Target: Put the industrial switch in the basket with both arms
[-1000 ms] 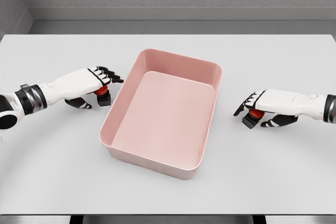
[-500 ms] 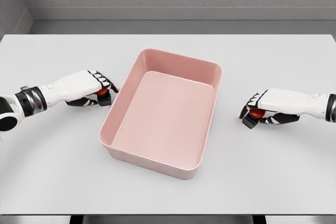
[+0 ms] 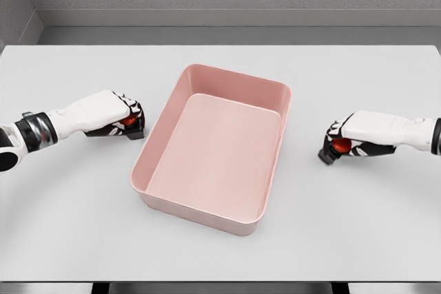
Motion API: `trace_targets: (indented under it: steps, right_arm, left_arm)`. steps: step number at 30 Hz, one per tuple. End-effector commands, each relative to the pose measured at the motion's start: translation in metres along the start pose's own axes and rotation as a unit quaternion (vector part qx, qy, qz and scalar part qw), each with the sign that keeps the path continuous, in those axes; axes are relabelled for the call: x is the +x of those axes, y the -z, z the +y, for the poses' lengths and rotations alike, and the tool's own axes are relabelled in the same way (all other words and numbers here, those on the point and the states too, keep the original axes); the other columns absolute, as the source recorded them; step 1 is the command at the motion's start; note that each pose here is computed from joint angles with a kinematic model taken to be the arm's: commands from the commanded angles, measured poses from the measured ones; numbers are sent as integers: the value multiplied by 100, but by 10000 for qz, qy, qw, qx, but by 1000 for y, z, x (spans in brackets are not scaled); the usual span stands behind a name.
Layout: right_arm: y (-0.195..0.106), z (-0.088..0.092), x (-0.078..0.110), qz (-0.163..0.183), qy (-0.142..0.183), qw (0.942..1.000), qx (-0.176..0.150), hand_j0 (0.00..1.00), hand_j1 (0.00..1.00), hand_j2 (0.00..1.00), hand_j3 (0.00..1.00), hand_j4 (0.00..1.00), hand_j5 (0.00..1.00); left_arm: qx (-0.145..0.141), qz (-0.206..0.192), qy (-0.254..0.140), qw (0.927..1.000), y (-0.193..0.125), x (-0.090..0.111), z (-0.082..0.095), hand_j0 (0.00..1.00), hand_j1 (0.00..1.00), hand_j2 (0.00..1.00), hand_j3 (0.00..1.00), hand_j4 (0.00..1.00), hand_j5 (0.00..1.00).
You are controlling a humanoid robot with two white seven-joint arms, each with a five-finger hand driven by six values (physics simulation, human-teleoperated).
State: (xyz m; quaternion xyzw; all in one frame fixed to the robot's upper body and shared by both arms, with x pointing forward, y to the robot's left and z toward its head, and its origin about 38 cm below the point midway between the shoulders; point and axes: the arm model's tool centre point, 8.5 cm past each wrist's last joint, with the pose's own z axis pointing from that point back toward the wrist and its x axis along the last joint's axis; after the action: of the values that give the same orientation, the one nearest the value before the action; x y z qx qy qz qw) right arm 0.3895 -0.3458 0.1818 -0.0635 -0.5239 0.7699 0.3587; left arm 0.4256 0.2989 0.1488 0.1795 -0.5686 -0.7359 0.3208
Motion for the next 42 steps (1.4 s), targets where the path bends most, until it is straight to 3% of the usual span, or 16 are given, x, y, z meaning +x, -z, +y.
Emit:
trace_targets:
  steps: [1, 14, 19, 32, 42]
  right_arm:
    - [-3, -5, -1, 31, -3, 10000, -78, 48, 48, 48, 48, 48, 48]
    - [-12, -32, -2, 100, -216, 9991, -360, 48, 48, 48, 48, 48, 48]
    - [-12, -45, -1, 88, -337, 9984, -454, 48, 48, 48, 48, 48, 48]
    - [-7, -64, 13, -107, -580, 9965, -591, 48, 48, 48, 48, 48, 48]
    - [-6, -82, 24, -234, -802, 9940, -702, 48, 48, 48, 48, 48, 48]
  left_arm:
    - [119, -73, -36, 9999, 0, 4, 7, 43, 43, 43, 43, 43, 43]
    - [301, 1, 18, 9995, -9, -4, 24, 39, 39, 39, 39, 39, 39]
    - [412, -47, 205, 9989, -20, -3, 45, 39, 39, 39, 39, 39, 39]
    - [1014, -547, 557, 9918, -34, 27, 100, 37, 37, 37, 37, 37, 37]
    - [1199, -925, 762, 9855, -28, 54, 116, 37, 37, 37, 37, 37, 37]
